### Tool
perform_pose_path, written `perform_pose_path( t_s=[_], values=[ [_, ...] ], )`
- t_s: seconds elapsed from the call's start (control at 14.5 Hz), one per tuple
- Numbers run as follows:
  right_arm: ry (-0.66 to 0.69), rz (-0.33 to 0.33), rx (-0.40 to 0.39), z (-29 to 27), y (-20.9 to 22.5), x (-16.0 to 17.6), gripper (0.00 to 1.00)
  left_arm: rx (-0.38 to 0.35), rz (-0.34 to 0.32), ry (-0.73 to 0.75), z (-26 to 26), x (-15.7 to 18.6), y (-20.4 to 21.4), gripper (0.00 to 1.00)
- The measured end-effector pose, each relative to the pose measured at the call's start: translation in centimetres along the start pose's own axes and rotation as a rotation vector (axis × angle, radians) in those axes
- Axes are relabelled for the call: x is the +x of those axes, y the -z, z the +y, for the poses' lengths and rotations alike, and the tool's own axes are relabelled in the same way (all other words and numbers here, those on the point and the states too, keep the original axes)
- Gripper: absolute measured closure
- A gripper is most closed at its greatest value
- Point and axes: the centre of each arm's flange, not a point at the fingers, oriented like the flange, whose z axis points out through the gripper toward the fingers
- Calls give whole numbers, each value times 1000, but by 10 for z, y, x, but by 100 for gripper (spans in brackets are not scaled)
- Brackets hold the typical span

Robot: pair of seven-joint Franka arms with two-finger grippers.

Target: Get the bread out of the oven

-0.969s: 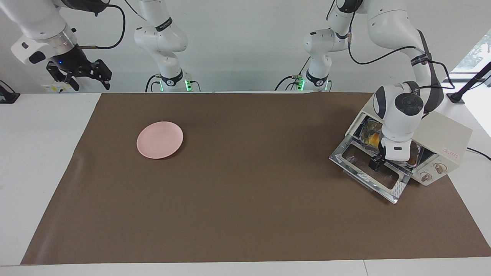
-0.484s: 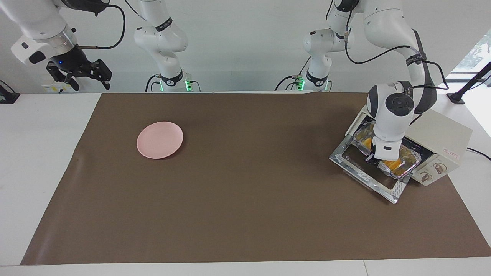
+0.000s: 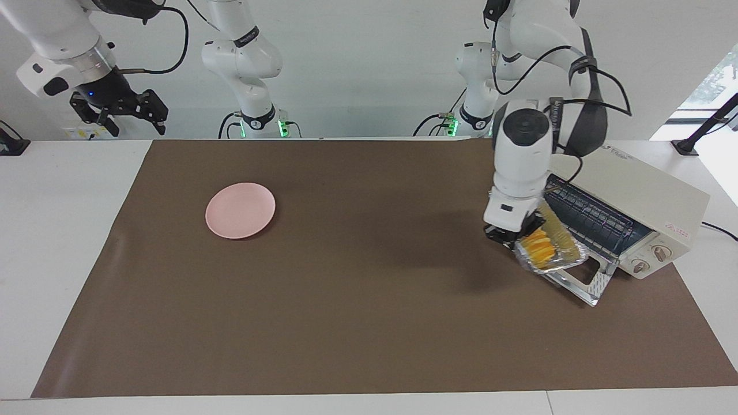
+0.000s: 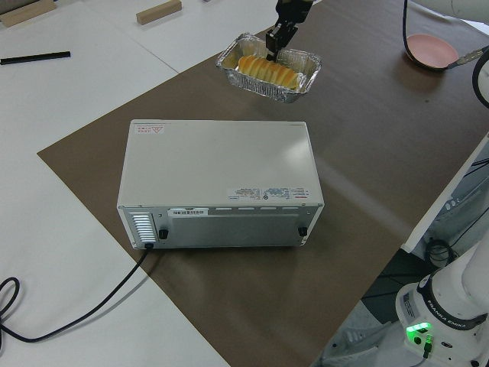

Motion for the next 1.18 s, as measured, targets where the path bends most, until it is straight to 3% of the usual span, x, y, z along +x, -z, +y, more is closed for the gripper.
perform_pose_path(
  t_s=[0.14, 0.42, 0.55, 0.69, 1.18],
  values=[
    [0, 0, 0, 0, 0, 0, 0, -87, 15, -105, 75, -29, 16, 98],
    [0, 0, 0, 0, 0, 0, 0, -159, 5, -303, 209, -106, 21, 98],
    [0, 0, 0, 0, 0, 0, 0, -184, 0, -317, 260, -120, 7, 98],
    [0, 0, 0, 0, 0, 0, 0, -197, -3, -284, 287, -117, -17, 98],
    [0, 0, 0, 0, 0, 0, 0, -191, -13, -259, 297, -109, -58, 98]
  ],
)
